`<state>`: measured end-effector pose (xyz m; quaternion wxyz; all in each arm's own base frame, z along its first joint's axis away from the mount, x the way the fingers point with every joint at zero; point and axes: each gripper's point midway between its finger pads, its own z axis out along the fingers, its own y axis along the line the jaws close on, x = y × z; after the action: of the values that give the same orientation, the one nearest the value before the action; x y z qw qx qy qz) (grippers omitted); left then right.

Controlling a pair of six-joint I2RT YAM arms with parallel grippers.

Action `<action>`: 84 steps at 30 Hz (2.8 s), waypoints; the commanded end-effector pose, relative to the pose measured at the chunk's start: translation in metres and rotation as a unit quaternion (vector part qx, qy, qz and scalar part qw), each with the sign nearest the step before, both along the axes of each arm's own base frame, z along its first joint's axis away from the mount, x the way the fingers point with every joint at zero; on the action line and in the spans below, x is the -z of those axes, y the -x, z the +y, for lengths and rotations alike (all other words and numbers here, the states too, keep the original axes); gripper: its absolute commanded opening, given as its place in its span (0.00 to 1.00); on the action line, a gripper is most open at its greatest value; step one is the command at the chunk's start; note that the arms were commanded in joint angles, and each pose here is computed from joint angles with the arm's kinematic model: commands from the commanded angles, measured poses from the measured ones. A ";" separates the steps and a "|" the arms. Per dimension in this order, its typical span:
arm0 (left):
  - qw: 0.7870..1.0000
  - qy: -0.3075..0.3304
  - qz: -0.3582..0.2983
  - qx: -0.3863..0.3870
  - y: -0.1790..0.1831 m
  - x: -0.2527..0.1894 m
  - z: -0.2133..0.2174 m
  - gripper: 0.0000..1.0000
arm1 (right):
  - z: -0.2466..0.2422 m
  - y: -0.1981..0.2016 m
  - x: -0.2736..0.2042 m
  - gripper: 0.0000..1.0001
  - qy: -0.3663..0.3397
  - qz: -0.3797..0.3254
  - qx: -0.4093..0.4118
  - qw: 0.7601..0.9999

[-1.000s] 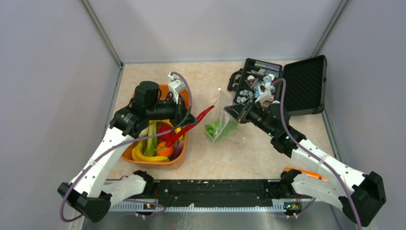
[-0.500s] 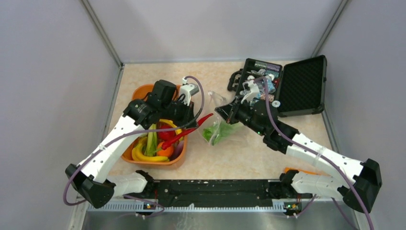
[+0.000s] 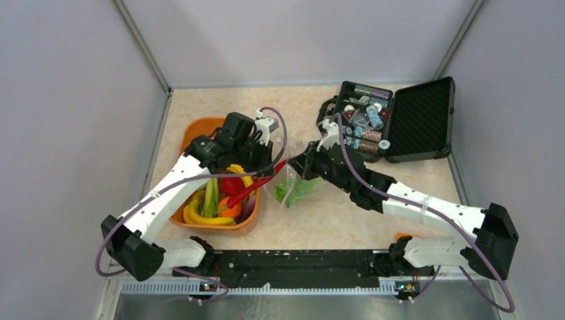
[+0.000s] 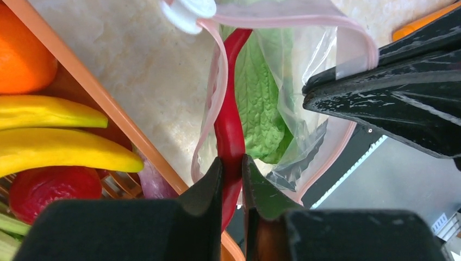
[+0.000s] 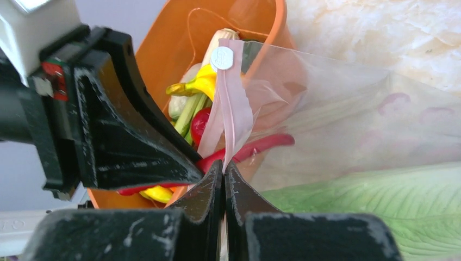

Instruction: Place the food in the zip-top bag and seal the zipper

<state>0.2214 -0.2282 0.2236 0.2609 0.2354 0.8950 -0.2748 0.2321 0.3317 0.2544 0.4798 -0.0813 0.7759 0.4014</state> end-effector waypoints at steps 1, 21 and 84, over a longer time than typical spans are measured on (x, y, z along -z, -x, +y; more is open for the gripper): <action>1.000 0.003 0.001 -0.011 -0.004 0.013 -0.003 0.28 | 0.016 -0.003 -0.010 0.00 -0.038 -0.002 -0.004 0.999; 0.998 -0.056 0.009 -0.021 0.021 0.046 0.035 0.77 | 0.029 -0.003 0.014 0.00 -0.040 0.037 -0.023 0.998; 0.762 0.523 -0.368 -0.101 0.054 -0.216 0.046 0.00 | -0.015 -0.001 -0.053 0.00 -0.203 0.019 0.005 0.979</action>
<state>0.1831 -0.1935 0.3994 0.6334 0.0527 0.5603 -0.5312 0.2354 0.3236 0.2679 0.4502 0.0178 0.7321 0.5109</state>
